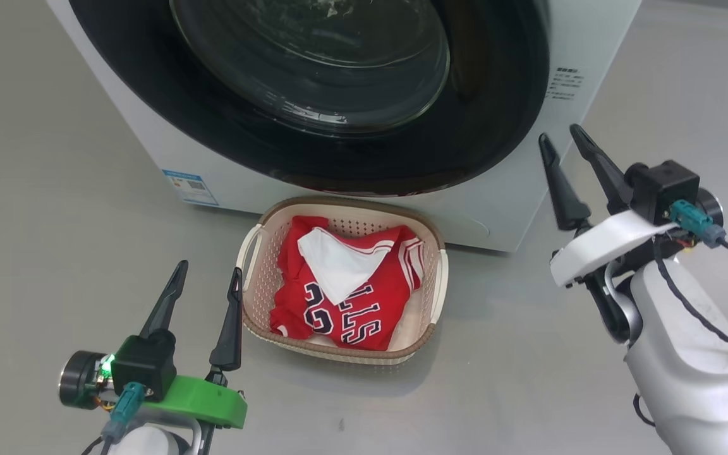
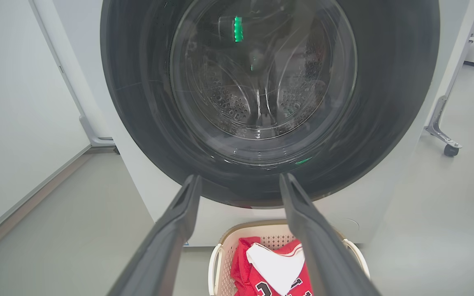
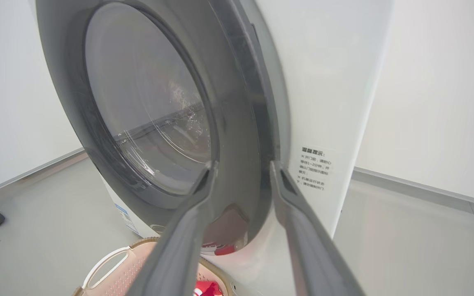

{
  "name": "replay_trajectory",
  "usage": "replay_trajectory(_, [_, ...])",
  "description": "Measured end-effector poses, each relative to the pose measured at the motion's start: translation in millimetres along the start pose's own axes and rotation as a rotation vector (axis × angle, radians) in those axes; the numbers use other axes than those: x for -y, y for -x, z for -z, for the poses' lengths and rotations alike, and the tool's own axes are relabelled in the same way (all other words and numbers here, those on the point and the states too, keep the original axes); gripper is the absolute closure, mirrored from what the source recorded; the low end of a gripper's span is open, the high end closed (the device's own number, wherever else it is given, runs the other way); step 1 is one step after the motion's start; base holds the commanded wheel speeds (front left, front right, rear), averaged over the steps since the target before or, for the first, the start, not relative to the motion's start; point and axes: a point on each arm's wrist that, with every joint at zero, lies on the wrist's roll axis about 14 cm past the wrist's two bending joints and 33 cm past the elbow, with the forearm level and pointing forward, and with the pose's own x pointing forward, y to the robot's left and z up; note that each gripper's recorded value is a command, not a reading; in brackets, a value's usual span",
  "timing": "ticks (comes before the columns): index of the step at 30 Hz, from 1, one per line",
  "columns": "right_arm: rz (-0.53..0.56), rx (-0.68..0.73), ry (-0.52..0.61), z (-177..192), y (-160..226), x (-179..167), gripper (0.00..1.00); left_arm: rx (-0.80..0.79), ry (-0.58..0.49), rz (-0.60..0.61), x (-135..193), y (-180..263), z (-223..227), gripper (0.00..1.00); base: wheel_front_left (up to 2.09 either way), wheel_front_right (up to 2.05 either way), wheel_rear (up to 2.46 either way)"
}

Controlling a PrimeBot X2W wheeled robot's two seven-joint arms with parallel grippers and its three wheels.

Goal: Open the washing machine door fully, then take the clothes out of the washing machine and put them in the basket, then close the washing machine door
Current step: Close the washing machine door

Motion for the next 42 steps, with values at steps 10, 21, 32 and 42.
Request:
replay_trajectory(10, [0.192, -0.034, -0.047, 9.2, 66.2, 27.6, 0.00, 0.028, 0.001, 0.078, 18.9, 5.1, -8.2, 0.00, 0.00, 0.00, 0.00])
replay_trajectory(21, [0.338, -0.052, -0.056, 17.3, 130.2, 42.8, 0.00, 0.039, 0.011, 0.161, 44.8, 10.7, -12.8, 0.00, 0.00, 0.00, 0.00])
replay_trajectory(32, [0.433, -0.028, -0.056, 12.9, 170.8, 48.9, 0.00, 0.032, 0.013, 0.221, 61.6, 17.1, -13.1, 0.00, 0.00, 0.00, 0.00])
replay_trajectory(42, [0.470, -0.023, -0.065, 14.4, 196.0, 40.9, 0.00, 0.022, 0.015, 0.233, 64.5, 26.1, -11.4, 0.00, 0.00, 0.00, 0.00])
